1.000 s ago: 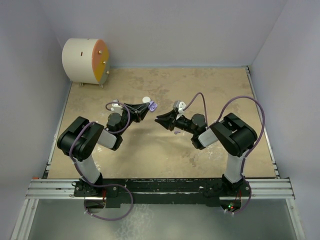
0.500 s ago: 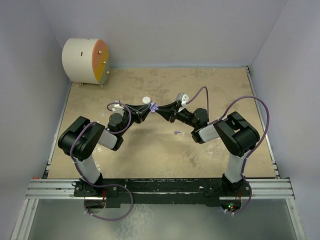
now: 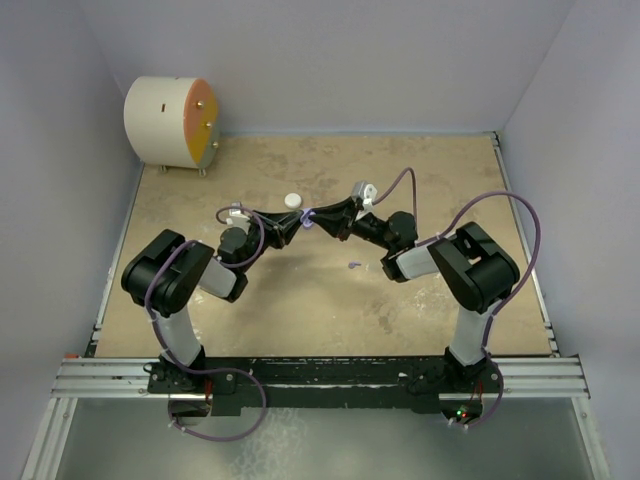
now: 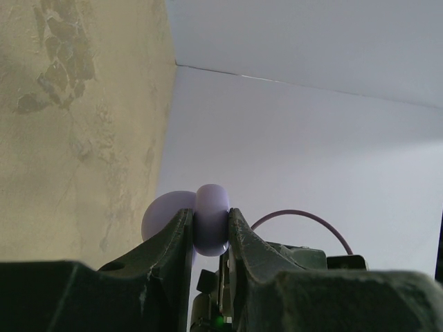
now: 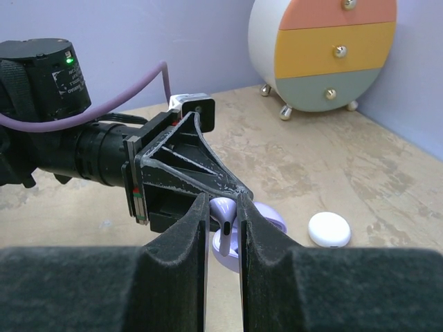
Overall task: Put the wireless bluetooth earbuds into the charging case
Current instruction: Place the earbud in the charging case.
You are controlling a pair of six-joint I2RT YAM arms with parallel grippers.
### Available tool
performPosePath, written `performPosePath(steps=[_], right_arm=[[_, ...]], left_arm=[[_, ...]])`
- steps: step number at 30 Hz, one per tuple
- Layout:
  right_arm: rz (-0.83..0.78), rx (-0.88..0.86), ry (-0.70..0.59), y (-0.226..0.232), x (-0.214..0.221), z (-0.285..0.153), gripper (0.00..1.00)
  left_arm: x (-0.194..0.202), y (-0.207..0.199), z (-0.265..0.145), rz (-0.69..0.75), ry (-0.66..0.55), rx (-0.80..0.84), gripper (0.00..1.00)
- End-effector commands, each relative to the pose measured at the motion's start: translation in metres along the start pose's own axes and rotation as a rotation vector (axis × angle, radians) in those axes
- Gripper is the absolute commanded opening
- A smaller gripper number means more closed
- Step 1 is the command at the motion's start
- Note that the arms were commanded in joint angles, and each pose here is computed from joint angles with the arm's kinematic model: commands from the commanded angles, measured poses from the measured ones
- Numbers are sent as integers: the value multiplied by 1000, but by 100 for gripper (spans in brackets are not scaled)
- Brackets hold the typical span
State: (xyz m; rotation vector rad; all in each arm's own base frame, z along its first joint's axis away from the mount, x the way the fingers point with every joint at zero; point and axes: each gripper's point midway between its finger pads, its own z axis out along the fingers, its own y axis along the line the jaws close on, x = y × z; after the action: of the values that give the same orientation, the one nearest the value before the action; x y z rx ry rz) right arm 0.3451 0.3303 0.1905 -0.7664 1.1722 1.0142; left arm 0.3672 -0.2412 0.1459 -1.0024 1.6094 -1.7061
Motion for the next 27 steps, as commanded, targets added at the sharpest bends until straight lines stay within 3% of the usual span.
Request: performPosePath(steps=[1, 27], right_arm=[[-505, -154, -627, 52, -155, -23, 0], [-520, -134, -620, 41, -148, -19, 0]], left_arm=[[8, -27, 4, 26, 22, 89, 0], [20, -37, 2, -58, 61, 146, 0]])
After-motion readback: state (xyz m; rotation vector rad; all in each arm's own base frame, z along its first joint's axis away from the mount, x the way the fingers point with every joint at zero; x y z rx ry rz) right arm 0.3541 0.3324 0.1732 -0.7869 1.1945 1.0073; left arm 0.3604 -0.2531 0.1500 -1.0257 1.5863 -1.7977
